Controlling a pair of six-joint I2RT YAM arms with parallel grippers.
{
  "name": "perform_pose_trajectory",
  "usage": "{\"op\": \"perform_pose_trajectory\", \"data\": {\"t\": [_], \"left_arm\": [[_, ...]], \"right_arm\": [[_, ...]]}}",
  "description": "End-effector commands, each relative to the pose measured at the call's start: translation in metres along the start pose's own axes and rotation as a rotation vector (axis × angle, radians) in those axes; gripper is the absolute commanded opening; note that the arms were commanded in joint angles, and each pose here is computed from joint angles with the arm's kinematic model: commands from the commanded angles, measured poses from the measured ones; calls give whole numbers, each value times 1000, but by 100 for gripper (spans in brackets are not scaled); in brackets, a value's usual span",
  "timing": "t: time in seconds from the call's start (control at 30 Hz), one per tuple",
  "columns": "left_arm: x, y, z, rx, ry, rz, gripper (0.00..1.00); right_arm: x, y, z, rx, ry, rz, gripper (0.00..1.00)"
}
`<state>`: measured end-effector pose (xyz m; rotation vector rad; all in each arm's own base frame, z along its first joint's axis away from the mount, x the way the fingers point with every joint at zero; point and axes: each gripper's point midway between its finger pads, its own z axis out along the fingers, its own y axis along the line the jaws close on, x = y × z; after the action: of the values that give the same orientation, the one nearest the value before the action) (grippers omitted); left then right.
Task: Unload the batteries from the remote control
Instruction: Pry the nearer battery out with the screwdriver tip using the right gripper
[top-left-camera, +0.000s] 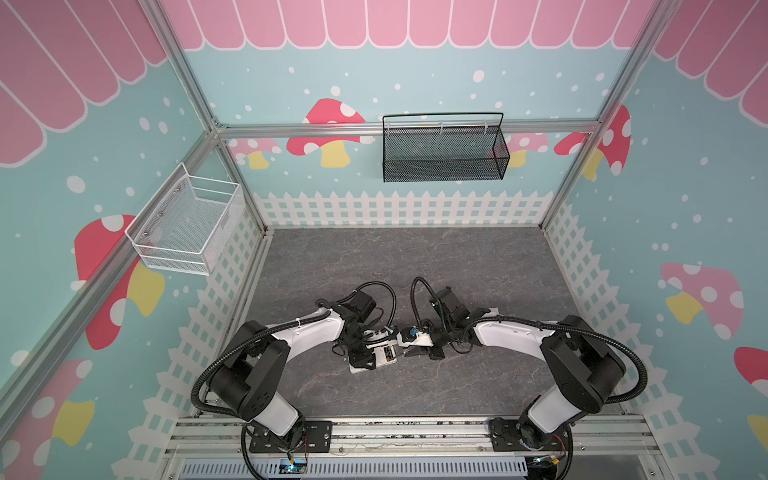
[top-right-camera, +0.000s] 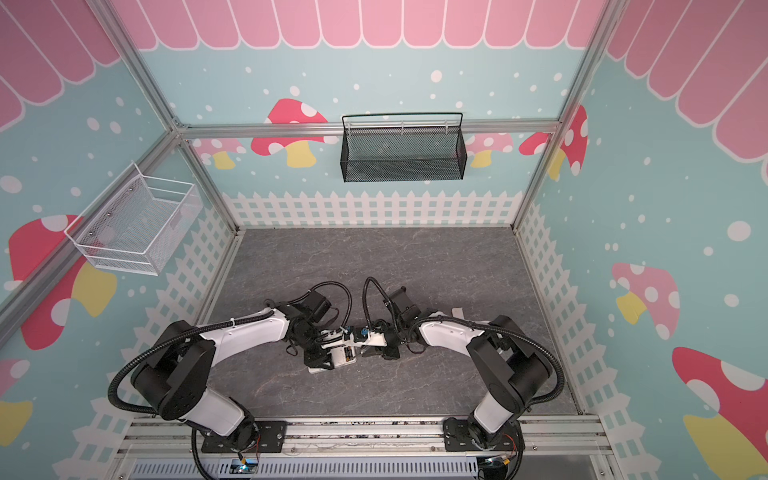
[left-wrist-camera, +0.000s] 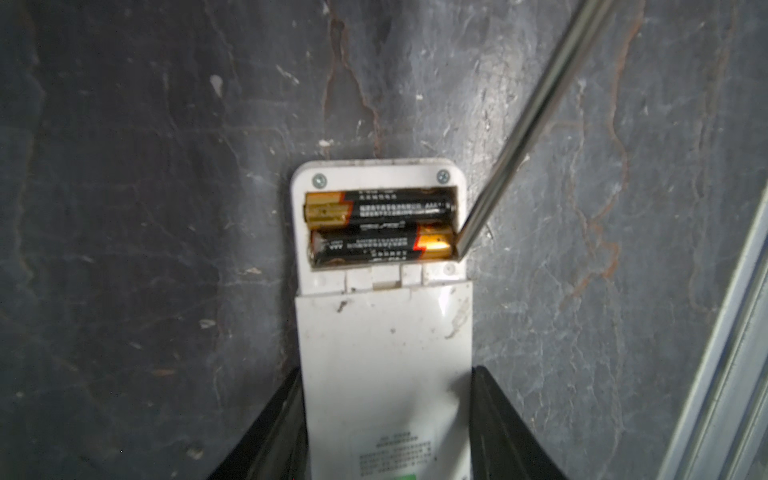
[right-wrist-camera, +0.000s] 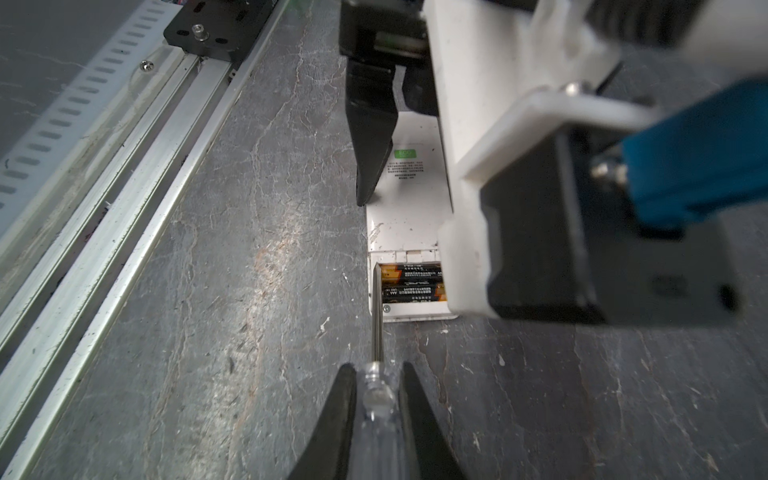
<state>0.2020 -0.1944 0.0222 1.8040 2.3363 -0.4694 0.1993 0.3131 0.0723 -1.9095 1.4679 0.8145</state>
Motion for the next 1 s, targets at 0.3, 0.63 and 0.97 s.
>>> {"op": "perform_pose_trajectory", "data": {"t": [0.3,0.63,0.97], "left_arm": [[6,-17,13,75,32,40,35],[6,-18,13,77,32,39,35],[6,-17,11,71,30,41,37]], "right_arm": [[-8,-22,-18,222,37,-153,0],[-28,-30,-26,298,-47,-178,0],[-17,-14,-25,230,-1,-146,0]]}}
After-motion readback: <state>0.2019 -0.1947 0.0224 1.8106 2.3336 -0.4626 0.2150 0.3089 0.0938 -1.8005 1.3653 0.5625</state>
